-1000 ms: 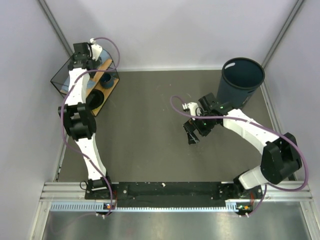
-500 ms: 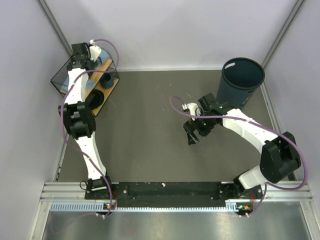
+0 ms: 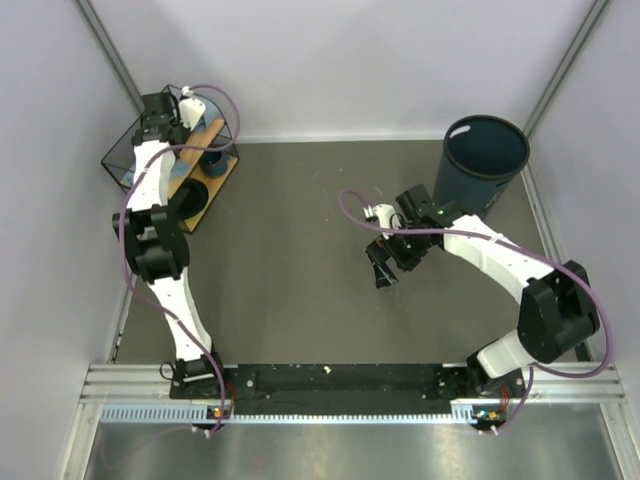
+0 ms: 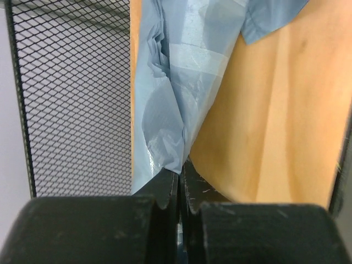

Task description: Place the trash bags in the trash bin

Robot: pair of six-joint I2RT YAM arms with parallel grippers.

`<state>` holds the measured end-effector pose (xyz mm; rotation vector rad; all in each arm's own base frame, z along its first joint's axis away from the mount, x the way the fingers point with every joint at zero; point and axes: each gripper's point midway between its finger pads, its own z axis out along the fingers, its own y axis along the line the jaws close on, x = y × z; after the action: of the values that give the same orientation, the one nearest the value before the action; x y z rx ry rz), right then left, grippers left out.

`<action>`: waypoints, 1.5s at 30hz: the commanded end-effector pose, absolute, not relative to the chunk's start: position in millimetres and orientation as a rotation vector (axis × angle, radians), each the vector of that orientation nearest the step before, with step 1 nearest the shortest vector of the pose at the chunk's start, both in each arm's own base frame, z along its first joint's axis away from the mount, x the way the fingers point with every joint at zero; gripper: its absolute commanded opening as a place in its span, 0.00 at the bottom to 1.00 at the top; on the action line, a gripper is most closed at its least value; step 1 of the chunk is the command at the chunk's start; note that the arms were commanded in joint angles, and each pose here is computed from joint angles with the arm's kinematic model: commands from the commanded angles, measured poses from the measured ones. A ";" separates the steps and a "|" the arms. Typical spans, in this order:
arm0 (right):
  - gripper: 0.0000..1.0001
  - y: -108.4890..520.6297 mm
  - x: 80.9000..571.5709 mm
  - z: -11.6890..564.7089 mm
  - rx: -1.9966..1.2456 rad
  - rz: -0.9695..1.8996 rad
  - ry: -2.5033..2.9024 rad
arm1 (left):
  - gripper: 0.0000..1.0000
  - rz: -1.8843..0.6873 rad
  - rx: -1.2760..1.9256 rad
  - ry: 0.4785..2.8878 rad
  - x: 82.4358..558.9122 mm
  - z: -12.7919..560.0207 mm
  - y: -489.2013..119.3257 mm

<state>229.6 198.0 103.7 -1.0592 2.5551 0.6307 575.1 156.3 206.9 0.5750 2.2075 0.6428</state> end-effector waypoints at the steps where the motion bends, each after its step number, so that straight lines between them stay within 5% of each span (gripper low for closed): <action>1: 0.99 207.6 242.9 122.9 -1.044 0.665 2.493 | 0.00 0.538 0.532 2.090 550.0 274.2 132.8; 9: 0.99 209.5 241.8 127.2 -1.048 0.683 2.478 | 0.00 0.280 0.626 2.072 496.6 297.0 78.0; 20: 0.99 206.3 234.6 125.9 -1.062 0.690 2.490 | 0.00 -0.107 1.348 1.893 407.8 301.7 -24.6; 26: 0.99 191.4 228.5 115.3 -1.126 0.621 2.524 | 0.00 -0.160 1.548 1.817 408.1 290.0 -52.6; 36: 0.99 179.2 224.7 115.2 -1.187 0.624 2.530 | 0.00 -0.053 1.553 1.666 495.5 283.2 -61.1; 45: 0.99 190.2 229.1 126.8 -1.190 0.694 2.494 | 0.00 -0.140 1.806 1.503 492.8 233.5 -160.2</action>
<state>218.0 176.2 104.9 -1.1793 2.5843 0.6269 482.3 -113.1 237.5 1.7089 1.6821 -0.1393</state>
